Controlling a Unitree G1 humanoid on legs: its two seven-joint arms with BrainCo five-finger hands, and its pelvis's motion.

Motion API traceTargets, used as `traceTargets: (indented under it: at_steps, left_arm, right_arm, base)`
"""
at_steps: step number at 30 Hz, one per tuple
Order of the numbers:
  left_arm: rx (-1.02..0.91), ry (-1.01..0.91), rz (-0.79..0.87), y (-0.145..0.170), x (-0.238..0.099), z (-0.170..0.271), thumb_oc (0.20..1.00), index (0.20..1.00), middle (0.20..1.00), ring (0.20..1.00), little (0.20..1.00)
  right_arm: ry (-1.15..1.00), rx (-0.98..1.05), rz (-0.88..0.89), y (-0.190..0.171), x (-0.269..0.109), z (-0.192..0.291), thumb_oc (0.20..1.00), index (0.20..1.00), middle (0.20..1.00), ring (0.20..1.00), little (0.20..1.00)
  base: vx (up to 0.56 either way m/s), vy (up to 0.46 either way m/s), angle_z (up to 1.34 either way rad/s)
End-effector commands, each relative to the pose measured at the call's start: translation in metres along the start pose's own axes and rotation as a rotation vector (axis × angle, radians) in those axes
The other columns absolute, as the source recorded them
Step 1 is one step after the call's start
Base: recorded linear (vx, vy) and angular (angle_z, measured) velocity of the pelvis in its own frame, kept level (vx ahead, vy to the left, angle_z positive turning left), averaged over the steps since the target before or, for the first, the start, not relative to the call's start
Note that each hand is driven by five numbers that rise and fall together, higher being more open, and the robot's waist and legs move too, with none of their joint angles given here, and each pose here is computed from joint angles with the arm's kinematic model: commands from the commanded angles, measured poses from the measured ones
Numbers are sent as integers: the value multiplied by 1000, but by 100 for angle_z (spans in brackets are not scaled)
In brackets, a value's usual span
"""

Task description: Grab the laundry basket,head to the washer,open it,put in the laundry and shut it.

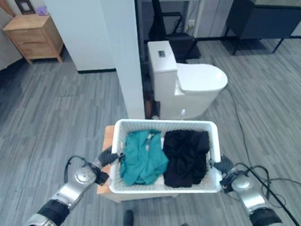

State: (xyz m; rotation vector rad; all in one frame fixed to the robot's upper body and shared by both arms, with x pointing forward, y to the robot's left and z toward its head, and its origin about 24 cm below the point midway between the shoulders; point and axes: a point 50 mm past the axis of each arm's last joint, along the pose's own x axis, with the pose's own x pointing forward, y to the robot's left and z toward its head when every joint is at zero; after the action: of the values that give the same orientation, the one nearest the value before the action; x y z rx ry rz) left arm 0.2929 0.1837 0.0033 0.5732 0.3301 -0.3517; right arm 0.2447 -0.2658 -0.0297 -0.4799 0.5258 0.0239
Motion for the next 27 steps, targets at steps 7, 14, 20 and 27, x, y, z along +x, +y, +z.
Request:
traceTargets:
  at_steps: [7,14,20,27]
  left_arm:
    - [6,14,49,13,14,-2,200,200,200,200,200]
    - [69,-7,54,5,39,26,200,200,200,200,200]
    - [81,9,77,20,37,26,200,200,200,200,200]
    - [33,76,149,39,29,6,200,200,200,200,200]
  right_arm:
    - [22,-88,-168,-55,4,8,200,200,200,200,200]
    - [-1,-74,-194,-53,16,24,200,200,200,200,200]
    - [-1,-75,-140,-39,21,25,200,200,200,200,200]
    - [-33,-123,-99,-31,27,40,200,200,200,200,200]
  base:
    - [-30,123,-31]
    - [-229,169,-65]
    - [-186,91,-64]
    - [-192,-172,-114]
